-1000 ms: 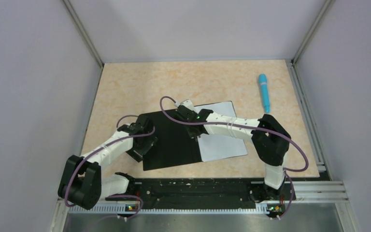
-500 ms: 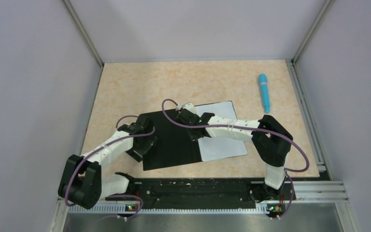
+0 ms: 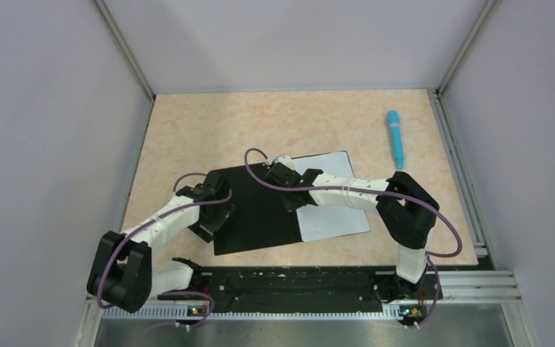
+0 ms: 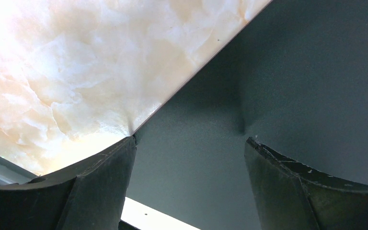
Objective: Put the files into the folder
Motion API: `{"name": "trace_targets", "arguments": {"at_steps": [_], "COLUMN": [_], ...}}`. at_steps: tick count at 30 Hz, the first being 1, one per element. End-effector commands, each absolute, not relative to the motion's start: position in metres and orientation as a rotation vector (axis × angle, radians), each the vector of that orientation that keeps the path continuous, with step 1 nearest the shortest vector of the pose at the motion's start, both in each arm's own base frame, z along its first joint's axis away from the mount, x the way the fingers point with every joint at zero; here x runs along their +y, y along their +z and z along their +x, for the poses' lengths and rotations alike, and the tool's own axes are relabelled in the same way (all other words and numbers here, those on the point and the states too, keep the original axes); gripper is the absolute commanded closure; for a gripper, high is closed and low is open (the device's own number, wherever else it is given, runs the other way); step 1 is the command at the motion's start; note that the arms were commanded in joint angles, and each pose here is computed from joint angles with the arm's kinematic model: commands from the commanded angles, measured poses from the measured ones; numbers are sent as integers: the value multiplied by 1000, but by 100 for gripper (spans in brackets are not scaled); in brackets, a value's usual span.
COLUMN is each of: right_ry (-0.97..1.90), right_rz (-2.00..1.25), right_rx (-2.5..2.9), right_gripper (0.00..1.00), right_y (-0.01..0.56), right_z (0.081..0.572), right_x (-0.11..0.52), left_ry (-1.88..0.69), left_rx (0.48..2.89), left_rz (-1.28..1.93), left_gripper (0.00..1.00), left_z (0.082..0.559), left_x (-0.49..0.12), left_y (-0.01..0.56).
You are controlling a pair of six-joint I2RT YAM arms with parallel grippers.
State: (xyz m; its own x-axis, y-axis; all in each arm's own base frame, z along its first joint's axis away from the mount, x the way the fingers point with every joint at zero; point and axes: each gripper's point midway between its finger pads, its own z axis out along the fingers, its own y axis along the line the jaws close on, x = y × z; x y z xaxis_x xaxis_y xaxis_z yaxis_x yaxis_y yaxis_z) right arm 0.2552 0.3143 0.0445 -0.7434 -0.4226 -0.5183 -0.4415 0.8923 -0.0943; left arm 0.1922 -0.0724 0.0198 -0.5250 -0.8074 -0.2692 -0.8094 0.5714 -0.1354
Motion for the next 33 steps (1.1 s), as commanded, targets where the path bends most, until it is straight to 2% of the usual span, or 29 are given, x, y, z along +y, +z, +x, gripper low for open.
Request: {"name": "trace_targets", "arguments": {"at_steps": [1,23,33], "right_ry": [-98,-43,177], "right_rz": [-682,-657,-596], "right_rx": [2654,2727,2738], "right_gripper": [100,100,100], "right_y": [4,-21,-5], "right_z": [236,232,236], "right_x": [277,278,299], "left_ry": [73,53,48], "left_rx": [2507,2518,2527], "left_rz": [-1386,-1365,-1356], "left_gripper": [11,12,12], "left_z": [180,182,182], "left_x": [-66,-68,-69], "left_y": [-1,-3,-5]}}
